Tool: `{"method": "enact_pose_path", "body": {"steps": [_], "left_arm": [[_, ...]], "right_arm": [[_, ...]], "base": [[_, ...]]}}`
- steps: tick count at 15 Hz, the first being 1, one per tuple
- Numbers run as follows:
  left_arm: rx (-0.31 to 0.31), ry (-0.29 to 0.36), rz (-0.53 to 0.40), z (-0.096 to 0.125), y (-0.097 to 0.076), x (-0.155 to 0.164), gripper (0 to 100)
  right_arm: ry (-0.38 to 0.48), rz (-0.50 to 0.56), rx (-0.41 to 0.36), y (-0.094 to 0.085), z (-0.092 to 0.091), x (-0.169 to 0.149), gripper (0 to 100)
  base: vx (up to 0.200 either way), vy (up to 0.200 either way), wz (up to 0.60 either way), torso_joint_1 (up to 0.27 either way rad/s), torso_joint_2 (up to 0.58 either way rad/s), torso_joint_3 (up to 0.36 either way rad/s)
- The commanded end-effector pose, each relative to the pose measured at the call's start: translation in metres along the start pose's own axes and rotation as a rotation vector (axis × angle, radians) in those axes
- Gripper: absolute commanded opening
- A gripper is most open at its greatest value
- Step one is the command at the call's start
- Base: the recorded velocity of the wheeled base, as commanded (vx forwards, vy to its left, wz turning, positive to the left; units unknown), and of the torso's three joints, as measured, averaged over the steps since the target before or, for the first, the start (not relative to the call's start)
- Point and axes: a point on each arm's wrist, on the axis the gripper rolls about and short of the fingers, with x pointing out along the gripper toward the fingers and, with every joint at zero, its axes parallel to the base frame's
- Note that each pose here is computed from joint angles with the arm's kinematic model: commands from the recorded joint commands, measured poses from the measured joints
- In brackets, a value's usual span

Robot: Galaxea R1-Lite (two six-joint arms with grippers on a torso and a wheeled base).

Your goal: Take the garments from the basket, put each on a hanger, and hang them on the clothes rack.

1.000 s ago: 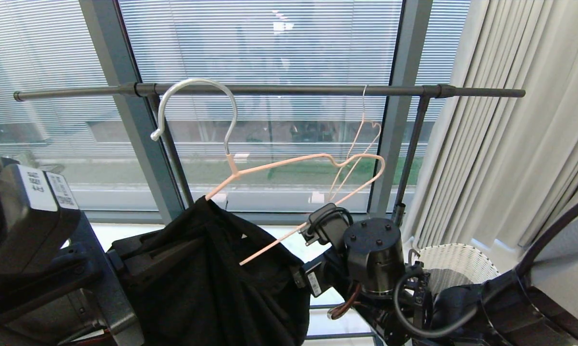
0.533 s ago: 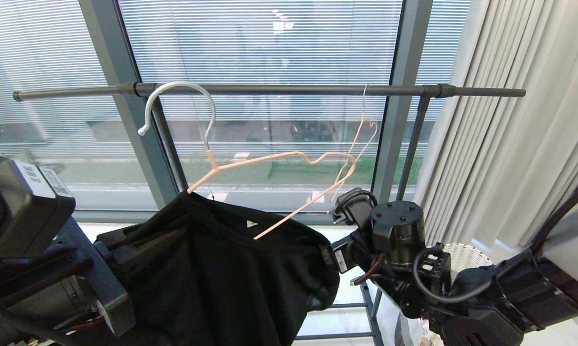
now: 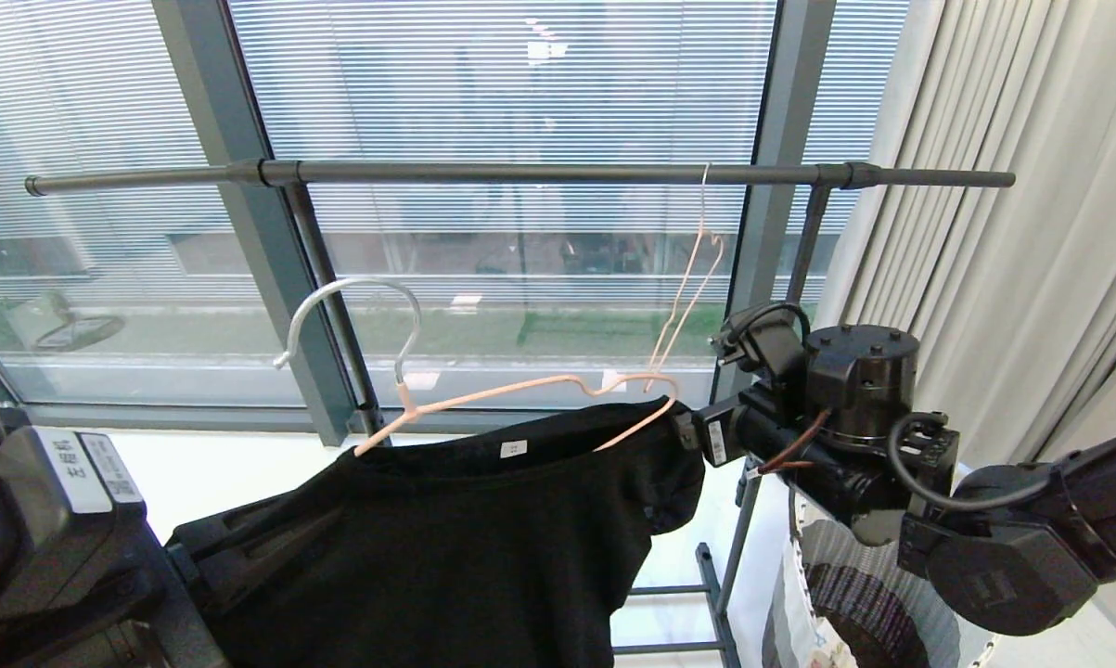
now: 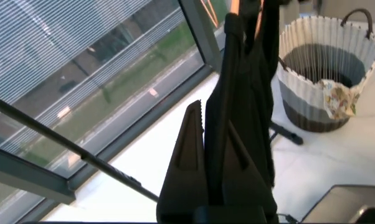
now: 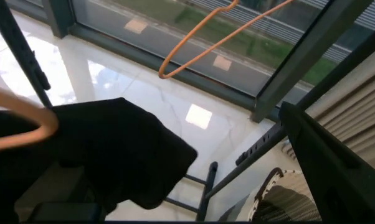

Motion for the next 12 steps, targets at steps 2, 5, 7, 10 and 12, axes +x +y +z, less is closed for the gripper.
{"method": "enact_pose_path", "body": {"steps": [2,5,7,10,12], "left_arm": [[0.000,0.029,-0.015,-0.012,-0.005,-0.004,0],[-0.001,0.076,-0.035,-0.022,-0.009,-0.002,0],[0.000,0.102,-0.047,-0.028,-0.012,0.000,0],[0.026,0.139,-0.078,-0.032,-0.014,0.007,0],[0.030,0.160,-0.094,-0.033,-0.014,0.015,0]], "right_arm": [[-0.034,-0.012,0.019,-0.016,0.014,-0.008,100],[-0.042,0.023,0.021,-0.022,0.024,-0.019,100],[-0.059,0.060,0.025,-0.026,0.032,-0.027,100],[-0.085,0.161,0.034,-0.031,0.050,-0.044,100],[-0.092,0.233,0.036,-0.038,0.065,-0.057,100]], "base": [[0.000,0.000,0.00,0.000,0.00,0.000],[0.000,0.000,0.00,0.000,0.00,0.000],[0.000,0.000,0.00,0.000,0.00,0.000],[0.000,0.000,0.00,0.000,0.00,0.000],[0.000,0.000,0.00,0.000,0.00,0.000]]}}
